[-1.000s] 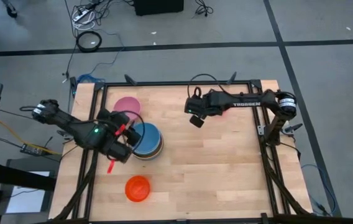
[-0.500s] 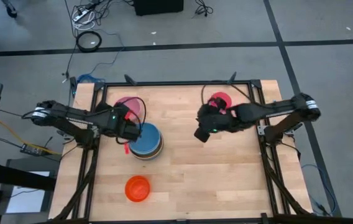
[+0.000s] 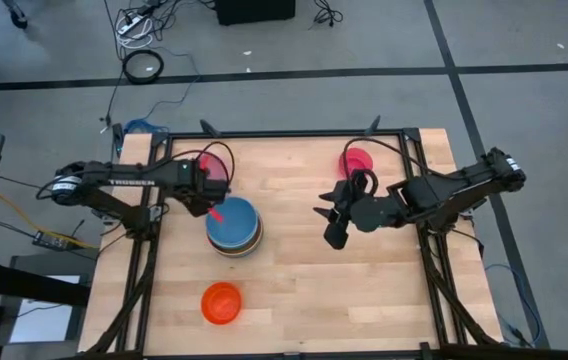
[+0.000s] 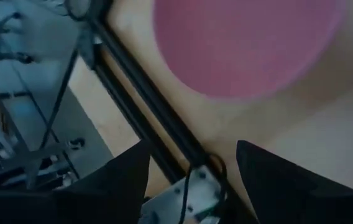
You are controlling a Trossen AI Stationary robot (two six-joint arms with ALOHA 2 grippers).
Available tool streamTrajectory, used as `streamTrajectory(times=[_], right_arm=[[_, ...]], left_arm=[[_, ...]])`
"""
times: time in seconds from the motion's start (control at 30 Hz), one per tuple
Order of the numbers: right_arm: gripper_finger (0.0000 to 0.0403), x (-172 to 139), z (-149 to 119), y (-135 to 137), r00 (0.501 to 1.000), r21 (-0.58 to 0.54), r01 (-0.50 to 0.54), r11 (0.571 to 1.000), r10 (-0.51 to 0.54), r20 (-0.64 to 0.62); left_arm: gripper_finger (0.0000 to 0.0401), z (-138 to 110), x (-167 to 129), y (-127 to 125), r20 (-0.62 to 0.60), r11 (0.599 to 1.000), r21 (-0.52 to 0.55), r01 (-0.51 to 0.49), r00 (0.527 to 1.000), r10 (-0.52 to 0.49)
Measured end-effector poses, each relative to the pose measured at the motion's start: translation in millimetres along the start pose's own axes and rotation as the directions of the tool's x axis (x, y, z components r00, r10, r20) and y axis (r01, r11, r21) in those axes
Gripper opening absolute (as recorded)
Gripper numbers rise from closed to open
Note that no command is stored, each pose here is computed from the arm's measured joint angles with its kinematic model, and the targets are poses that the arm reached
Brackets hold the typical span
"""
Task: Nest bowls inside each other
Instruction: Stack the pink bowl on top of the blue bowl
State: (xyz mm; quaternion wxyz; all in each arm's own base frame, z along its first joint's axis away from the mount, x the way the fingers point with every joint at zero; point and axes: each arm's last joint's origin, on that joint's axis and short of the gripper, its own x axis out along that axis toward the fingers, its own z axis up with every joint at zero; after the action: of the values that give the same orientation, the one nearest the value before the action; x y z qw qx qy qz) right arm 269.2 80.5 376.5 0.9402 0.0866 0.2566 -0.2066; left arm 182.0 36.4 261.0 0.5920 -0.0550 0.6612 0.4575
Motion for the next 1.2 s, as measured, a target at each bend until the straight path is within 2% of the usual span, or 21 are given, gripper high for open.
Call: streamTrajectory(times=[0.13,0.3,0.5,0.53,0.6,0.67,0.77,0.93,1.07,1.2], right_arm=[[0.0151,3,-1,2,1.0,0.003,0.002,1.0,-0.002,-0.006],[0.0151,3,-2,2,1.0,0.024,0.0,1.0,0.001,-0.009],[0.0151,0,-4,6,1.0,0.02,-0.018,1.0,0.019,-0.013],[0.0151,0,-5,7,1.0,0.016,-0.021,1.0,0.021,-0.016],[0.0151,-2,-6,8,0.999,0.01,-0.027,1.0,0.027,-0.019],[0.0151,-3,-6,10,0.999,0.006,-0.032,0.999,0.032,-0.02],[0.0151,-4,-7,12,0.999,0.0,-0.04,0.999,0.04,-0.02],[0.0151,-7,-10,15,0.998,-0.021,-0.054,0.998,0.053,-0.026],[0.0151,-10,-13,19,0.997,-0.033,-0.068,0.997,0.067,-0.03],[0.0151,-14,-15,22,0.996,-0.045,-0.083,0.995,0.082,-0.034]], left_arm=[[0.0248,-1,1,0,-0.067,0.98,0.188,0.07,0.996,-0.058],[0.0248,-1,1,0,-0.102,0.891,0.434,0.133,0.99,-0.098],[0.0247,0,3,1,-0.12,0.807,0.569,0.161,0.986,-0.113],[0.0246,0,3,1,-0.124,0.799,0.577,0.166,0.986,-0.116],[0.0241,1,4,2,-0.124,0.81,0.564,0.163,0.986,-0.112],[0.0234,1,4,3,-0.154,0.8,0.564,0.206,0.978,-0.143],[0.0219,2,3,-2,-0.194,0.745,0.585,0.321,0.947,-0.255],[0.0205,3,0,-5,-0.191,0.667,0.622,0.41,0.906,-0.378],[0.0204,4,0,-4,-0.156,0.624,0.696,0.356,0.922,-0.353],[0.0204,9,4,-6,-0.118,0.589,0.736,0.335,0.919,-0.377]])
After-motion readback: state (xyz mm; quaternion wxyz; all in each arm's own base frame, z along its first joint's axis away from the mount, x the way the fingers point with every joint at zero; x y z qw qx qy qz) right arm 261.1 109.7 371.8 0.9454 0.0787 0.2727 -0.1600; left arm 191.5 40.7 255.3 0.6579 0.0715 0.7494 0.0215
